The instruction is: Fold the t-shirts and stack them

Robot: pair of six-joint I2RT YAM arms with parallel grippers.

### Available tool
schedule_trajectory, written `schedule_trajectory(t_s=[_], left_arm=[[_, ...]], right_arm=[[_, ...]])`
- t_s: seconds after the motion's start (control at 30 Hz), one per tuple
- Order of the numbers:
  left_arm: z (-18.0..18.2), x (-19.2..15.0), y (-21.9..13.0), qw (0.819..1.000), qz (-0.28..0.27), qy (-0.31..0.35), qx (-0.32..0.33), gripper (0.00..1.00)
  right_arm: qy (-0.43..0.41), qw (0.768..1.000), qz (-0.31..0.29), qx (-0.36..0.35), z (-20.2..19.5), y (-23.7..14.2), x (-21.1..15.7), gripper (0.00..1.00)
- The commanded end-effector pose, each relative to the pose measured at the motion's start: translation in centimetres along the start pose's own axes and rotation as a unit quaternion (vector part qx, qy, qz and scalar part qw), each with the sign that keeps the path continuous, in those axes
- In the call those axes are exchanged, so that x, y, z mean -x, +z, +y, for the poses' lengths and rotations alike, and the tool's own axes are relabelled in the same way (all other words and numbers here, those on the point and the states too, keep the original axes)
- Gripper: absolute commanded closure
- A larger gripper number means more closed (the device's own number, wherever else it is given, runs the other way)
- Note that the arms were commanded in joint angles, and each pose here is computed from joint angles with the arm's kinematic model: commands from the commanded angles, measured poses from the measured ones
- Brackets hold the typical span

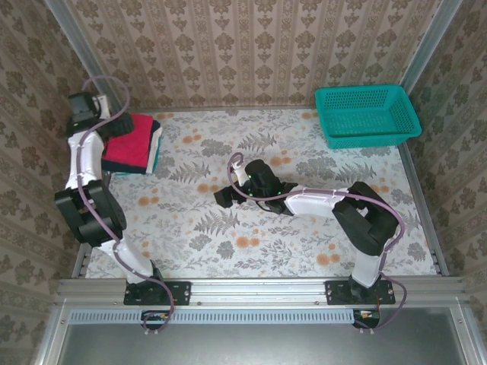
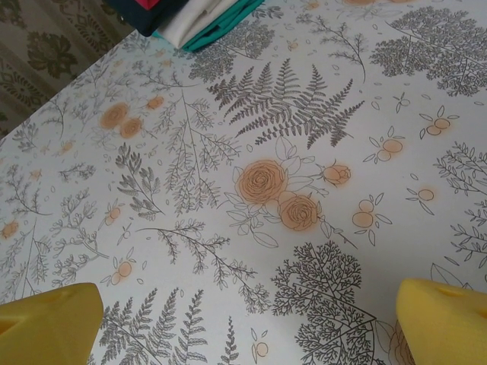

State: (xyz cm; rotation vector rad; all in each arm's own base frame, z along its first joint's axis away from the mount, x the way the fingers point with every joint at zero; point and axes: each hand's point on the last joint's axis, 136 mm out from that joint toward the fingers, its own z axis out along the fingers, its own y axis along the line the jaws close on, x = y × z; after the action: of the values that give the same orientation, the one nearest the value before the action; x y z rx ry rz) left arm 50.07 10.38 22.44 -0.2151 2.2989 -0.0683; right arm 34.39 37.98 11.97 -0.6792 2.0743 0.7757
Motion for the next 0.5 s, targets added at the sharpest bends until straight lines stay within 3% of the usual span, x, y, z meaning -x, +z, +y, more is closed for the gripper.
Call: schedule_trajectory(t_s=[0.0,0.27,0.47], left_arm=[[0.3,-1.0,3.0,1.0,0.024,0.001,0.018,0.17],[4.4,-3.0,7.1,0.996,0.068,-0.035,0.053,0.12],[6.4,-4.8,8.6,0.991,0.089,-0.097,0.01,0.1]], right_arm=[[0.007,1.0,0.001,0.014,0.7,0.4,-0.3,0.0],[0.008,1.0,0.011,0.0,0.1,-0.1,-1.3,0.0],[0.018,1.0,0.016,0.002,0.0,0.2,-1.8,0.0]])
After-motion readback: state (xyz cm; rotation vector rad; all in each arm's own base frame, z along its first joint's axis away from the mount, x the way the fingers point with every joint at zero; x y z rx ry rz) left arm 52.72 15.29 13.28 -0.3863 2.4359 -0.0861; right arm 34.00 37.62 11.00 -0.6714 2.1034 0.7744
